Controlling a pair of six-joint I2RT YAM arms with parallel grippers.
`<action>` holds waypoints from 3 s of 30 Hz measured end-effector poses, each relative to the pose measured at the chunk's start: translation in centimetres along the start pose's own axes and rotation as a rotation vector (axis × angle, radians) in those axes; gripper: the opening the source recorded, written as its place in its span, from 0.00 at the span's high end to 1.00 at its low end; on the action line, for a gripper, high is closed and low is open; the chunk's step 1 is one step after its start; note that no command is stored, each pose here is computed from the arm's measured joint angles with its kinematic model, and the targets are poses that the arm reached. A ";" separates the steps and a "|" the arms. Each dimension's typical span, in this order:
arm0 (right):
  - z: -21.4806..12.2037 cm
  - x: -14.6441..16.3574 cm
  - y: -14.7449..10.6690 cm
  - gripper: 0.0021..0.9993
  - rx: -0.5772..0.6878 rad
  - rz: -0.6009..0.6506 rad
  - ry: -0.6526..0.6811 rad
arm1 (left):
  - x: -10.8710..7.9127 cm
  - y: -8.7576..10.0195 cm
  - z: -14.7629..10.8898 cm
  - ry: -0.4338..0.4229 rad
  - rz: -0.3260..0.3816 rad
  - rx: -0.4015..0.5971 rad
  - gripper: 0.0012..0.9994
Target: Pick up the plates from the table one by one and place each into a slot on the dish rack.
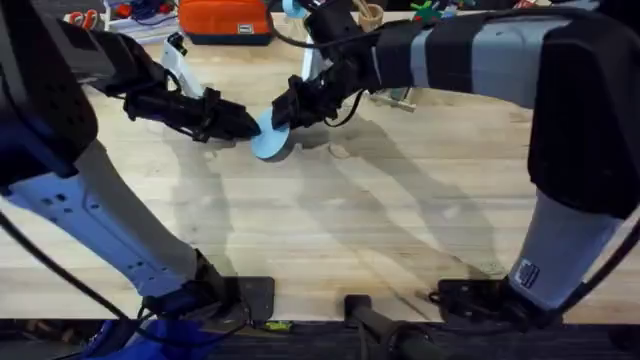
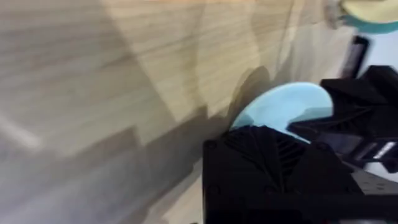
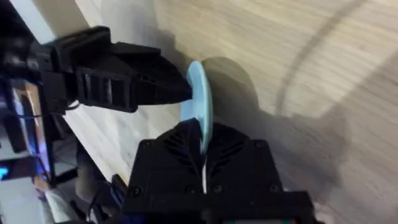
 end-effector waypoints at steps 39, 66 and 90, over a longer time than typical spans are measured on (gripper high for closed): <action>-15.7 6.1 2.5 0.97 -0.164 -0.558 -0.409 | -13.3 -15.3 -13.9 0.444 0.339 -0.430 0.96; -27.9 6.3 -0.4 0.97 -0.254 -0.562 -0.889 | -15.3 -19.1 -15.4 0.468 0.411 -0.523 0.96; -27.9 6.0 -0.8 0.97 -0.226 -0.571 -0.899 | -15.4 -19.2 -15.4 0.464 0.409 -0.520 0.00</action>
Point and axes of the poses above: each hand's point on the last joint's axis, 136 mm out from that joint toward the fingers, its own z axis out along the fingers, its own x axis along the line the jaws close on, y = z × x, the point moved 5 cm from there along -z, back along the fingers, and after that the axes turned 12 degrees about -z, right-handed, at the moved point
